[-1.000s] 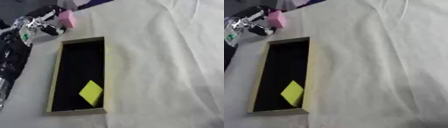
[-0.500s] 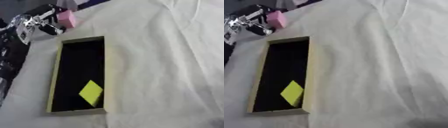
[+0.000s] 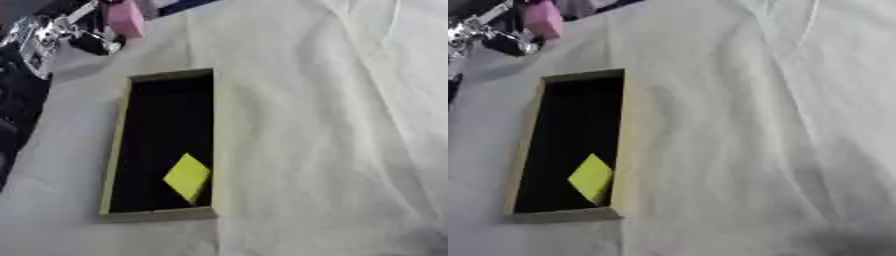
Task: Pick up objects on the table and place them in the box.
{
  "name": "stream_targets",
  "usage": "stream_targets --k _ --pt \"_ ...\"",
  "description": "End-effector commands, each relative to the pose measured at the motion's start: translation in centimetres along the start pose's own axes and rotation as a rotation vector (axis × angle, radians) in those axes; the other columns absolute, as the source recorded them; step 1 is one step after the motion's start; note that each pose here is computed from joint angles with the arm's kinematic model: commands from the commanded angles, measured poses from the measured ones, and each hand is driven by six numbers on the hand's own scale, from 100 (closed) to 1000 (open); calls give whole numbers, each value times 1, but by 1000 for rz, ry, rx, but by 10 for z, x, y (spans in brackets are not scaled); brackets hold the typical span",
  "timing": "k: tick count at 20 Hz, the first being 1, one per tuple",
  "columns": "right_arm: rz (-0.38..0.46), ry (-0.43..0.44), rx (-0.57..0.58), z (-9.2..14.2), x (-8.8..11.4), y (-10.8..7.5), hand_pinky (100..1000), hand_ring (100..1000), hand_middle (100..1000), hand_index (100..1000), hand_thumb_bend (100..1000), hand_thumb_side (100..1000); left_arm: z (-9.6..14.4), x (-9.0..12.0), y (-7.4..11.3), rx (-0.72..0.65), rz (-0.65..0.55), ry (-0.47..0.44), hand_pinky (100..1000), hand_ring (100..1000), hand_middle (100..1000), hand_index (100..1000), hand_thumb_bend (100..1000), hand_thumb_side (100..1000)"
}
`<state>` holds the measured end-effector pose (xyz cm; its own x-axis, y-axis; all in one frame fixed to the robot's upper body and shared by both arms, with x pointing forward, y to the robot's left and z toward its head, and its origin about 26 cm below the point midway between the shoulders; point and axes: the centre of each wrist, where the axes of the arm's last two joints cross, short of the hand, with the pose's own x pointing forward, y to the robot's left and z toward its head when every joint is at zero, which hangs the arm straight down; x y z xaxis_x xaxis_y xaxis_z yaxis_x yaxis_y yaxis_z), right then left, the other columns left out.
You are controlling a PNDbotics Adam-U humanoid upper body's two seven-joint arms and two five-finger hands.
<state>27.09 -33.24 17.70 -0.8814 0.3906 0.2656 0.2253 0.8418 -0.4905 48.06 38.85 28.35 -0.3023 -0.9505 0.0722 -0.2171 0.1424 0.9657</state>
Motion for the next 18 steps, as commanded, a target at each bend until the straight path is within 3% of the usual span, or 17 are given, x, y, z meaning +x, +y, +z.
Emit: stream_targets --k 1,9,18 --pt "4 -6 4 -2 2 -7 898 1000 540 846 100 637 1 3 28 83 -47 -30 405 421 578 704 167 100" --pt "-7 29 -1 5 2 -10 898 1000 545 845 100 638 1 44 41 103 -34 -290 390 391 568 698 110 100" --pt "-16 48 -10 8 2 -12 900 1000 548 845 100 641 32 106 39 0 17 -587 392 396 570 701 107 100"
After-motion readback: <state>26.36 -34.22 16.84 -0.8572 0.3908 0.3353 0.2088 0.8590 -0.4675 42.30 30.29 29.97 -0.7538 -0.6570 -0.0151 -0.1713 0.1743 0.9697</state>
